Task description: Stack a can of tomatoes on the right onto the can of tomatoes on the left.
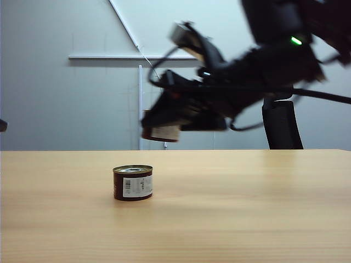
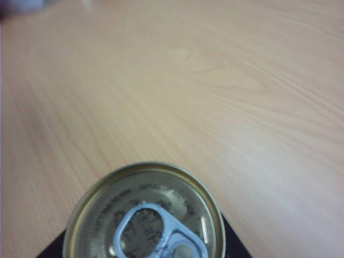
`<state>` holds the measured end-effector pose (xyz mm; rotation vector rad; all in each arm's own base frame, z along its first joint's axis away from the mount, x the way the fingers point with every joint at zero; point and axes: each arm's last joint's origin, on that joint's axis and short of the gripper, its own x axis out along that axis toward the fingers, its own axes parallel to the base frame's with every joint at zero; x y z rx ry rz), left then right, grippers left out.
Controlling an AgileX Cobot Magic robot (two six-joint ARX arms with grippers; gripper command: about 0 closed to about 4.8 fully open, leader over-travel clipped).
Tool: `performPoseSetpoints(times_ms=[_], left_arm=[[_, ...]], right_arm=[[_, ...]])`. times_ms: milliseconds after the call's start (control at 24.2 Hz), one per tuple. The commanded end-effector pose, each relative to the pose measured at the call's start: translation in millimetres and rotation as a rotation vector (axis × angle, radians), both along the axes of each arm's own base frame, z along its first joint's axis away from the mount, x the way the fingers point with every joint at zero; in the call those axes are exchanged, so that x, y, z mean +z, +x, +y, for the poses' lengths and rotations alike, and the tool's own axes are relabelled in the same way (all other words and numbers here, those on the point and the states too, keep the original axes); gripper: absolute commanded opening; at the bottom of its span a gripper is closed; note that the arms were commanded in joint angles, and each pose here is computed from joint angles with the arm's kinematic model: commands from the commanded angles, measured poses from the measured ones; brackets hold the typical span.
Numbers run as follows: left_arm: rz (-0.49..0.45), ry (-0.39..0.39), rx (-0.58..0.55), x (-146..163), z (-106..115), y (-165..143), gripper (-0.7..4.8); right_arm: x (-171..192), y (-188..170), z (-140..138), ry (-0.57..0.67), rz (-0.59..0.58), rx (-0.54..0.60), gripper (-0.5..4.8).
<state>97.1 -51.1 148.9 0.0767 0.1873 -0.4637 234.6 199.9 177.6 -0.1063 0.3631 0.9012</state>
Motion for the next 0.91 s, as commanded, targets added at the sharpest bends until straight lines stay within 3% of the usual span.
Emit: performPoseSetpoints(times_ms=[41, 290, 910], left_arm=[[-0.027, -0.016, -0.009, 3.4, 0.0, -0.8, -0.02], [-0.03, -0.017, -0.008, 3.8, 0.1, -1.0, -0.02], [-0.03, -0.017, -0.008, 3.7, 0.1, -0.9, -0.02]], right_arm=[[2.5, 5.2, 15.4, -0.102, -0.045, 0.064, 1.21], [-2.7, 16.8, 35.6, -0.115, -0.036, 0.087, 1.21], [-12.2, 16.1, 41.4, -0.132, -0.012, 0.106, 1.22]])
